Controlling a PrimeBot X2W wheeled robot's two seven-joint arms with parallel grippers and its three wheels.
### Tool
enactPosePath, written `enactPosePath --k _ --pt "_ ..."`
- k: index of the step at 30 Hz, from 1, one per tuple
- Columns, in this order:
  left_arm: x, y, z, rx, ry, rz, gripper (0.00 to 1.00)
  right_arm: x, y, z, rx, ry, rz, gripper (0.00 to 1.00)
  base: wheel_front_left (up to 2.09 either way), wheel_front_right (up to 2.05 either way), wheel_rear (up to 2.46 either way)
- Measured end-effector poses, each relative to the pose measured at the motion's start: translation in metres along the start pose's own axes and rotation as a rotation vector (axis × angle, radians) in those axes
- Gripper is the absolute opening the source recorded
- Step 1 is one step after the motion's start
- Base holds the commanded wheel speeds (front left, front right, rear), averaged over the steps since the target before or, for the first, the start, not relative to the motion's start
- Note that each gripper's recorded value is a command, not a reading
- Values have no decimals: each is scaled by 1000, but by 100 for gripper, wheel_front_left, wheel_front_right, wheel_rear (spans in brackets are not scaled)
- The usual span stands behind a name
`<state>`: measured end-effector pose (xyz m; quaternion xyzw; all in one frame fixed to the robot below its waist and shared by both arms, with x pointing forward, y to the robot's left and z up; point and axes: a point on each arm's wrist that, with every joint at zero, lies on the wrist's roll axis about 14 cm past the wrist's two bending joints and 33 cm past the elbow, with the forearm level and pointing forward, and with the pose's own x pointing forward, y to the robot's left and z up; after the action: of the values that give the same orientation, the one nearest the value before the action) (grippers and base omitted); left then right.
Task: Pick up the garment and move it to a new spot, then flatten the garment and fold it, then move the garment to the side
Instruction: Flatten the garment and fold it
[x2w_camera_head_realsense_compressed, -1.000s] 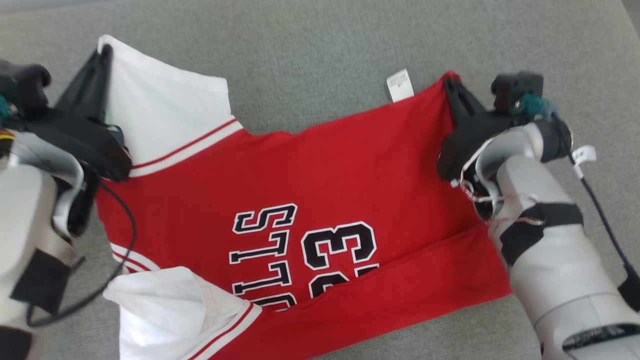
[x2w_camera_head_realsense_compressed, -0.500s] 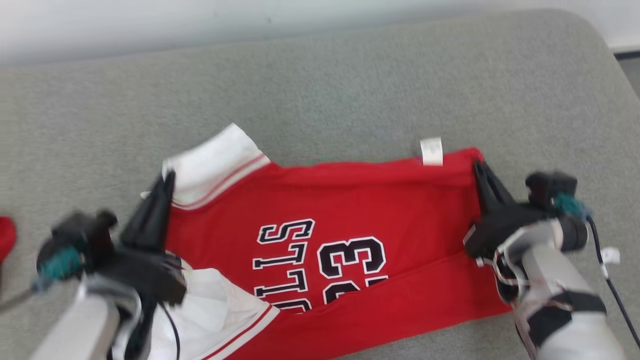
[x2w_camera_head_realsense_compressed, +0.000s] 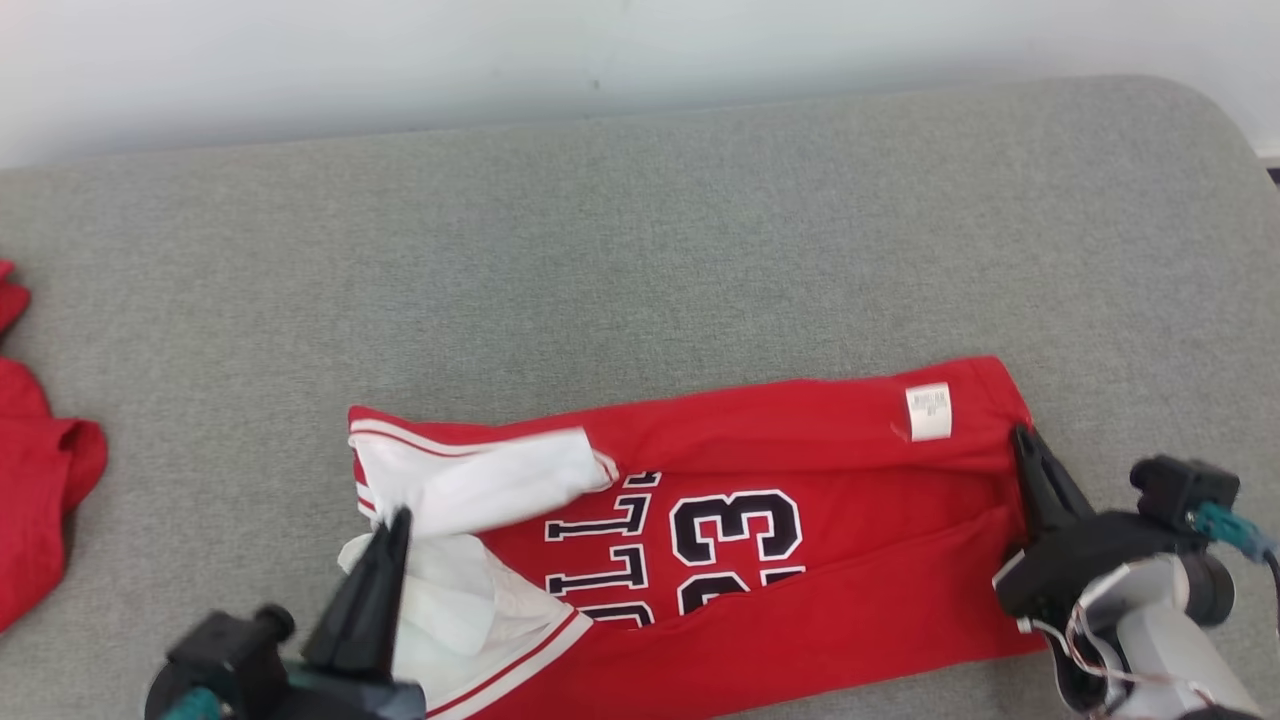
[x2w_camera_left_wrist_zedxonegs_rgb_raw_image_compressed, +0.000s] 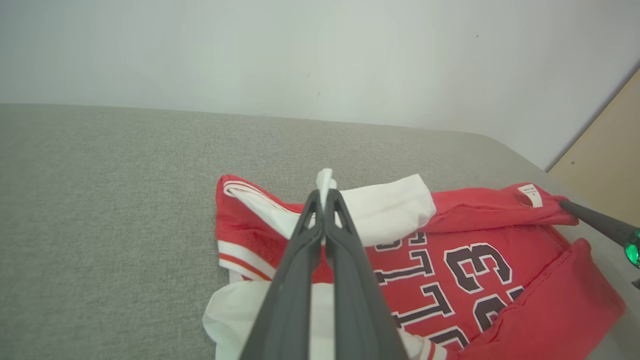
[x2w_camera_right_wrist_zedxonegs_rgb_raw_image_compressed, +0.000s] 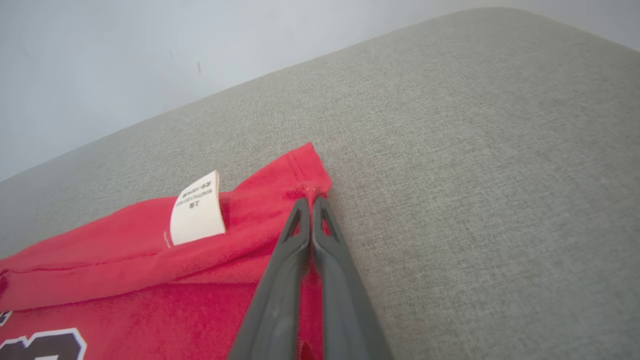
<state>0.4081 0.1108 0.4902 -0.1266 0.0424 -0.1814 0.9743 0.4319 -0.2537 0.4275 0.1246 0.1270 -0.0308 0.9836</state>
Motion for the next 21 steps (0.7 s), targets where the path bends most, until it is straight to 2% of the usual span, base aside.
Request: enactPosePath --k 4,11,20,21 --pt "-13 3 -14 -3 42 33 0 -11 -1 -7 14 24 -3 0 0 0 0" --pt "-33 -1 -28 -68 66 79 0 -28 -6 -11 26 42 -22 0 0 0 0" --pt "-47 3 -53 -91 130 126 0 -35 -2 -16 24 80 -26 0 0 0 0" --pt "-48 3 -54 -91 131 130 42 -36 -2 -15 20 81 -28 0 0 0 0"
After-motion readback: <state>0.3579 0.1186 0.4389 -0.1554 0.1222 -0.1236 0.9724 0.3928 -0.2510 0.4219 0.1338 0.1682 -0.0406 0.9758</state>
